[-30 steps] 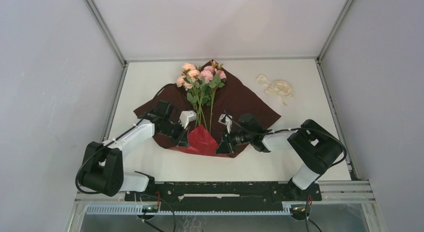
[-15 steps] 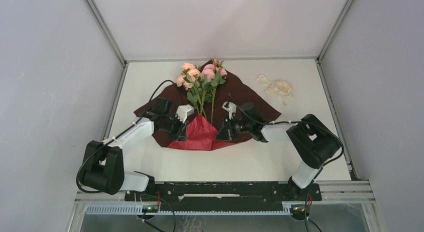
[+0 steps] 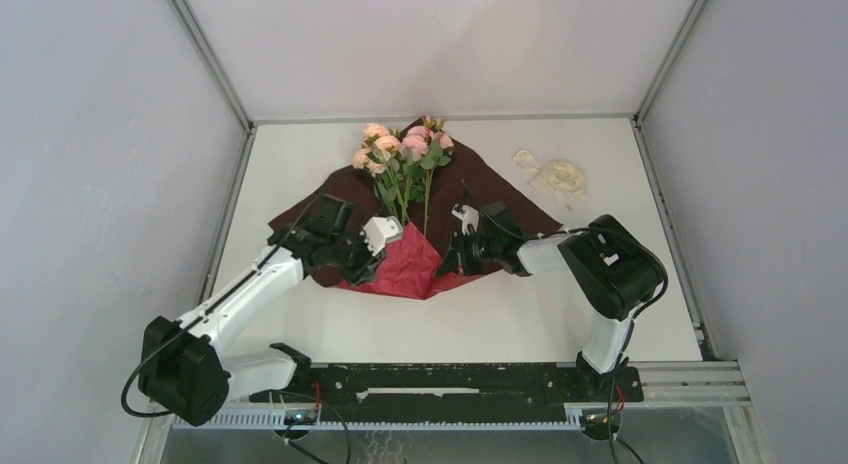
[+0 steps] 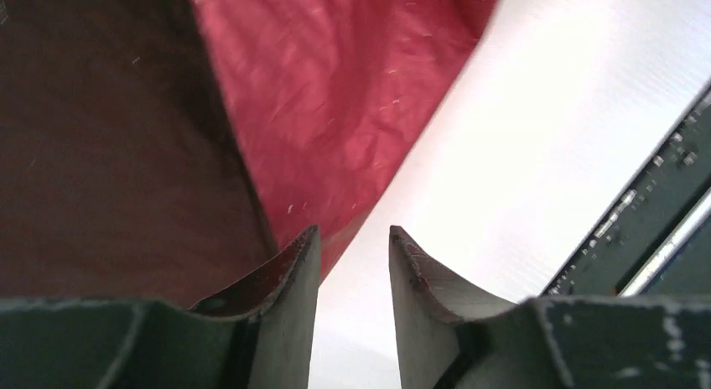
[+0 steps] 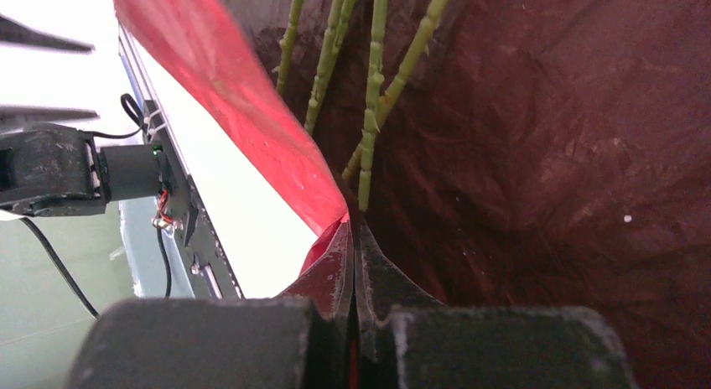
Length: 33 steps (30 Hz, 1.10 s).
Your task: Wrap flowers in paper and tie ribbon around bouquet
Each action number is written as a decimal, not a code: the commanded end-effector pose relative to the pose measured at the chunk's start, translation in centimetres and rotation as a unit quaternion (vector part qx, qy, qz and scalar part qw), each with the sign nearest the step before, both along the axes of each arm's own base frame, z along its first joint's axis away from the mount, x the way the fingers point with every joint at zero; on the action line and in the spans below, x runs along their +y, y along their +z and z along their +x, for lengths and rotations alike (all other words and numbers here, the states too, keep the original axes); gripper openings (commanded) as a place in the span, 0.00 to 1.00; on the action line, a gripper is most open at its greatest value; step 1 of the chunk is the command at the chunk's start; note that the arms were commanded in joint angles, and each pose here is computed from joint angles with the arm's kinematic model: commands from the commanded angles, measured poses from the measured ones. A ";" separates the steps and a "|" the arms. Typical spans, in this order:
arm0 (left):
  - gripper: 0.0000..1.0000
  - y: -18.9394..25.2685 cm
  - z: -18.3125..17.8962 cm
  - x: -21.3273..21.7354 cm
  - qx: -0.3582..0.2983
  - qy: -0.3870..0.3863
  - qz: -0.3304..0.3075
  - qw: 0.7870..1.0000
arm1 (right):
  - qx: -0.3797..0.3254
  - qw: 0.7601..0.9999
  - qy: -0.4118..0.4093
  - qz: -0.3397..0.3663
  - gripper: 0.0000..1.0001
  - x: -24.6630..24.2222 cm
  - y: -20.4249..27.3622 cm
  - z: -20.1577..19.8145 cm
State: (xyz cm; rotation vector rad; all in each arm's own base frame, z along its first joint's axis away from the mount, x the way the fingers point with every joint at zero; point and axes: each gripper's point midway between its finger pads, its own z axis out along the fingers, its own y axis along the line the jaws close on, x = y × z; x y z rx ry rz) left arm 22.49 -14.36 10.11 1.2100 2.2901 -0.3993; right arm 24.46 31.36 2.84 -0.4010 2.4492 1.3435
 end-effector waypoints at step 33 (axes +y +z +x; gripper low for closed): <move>0.34 -9.5 0.8 1.9 0.060 -0.002 0.140 0.988 | 0.003 1.000 -0.010 -0.023 0.04 3.4 4.3 -2.3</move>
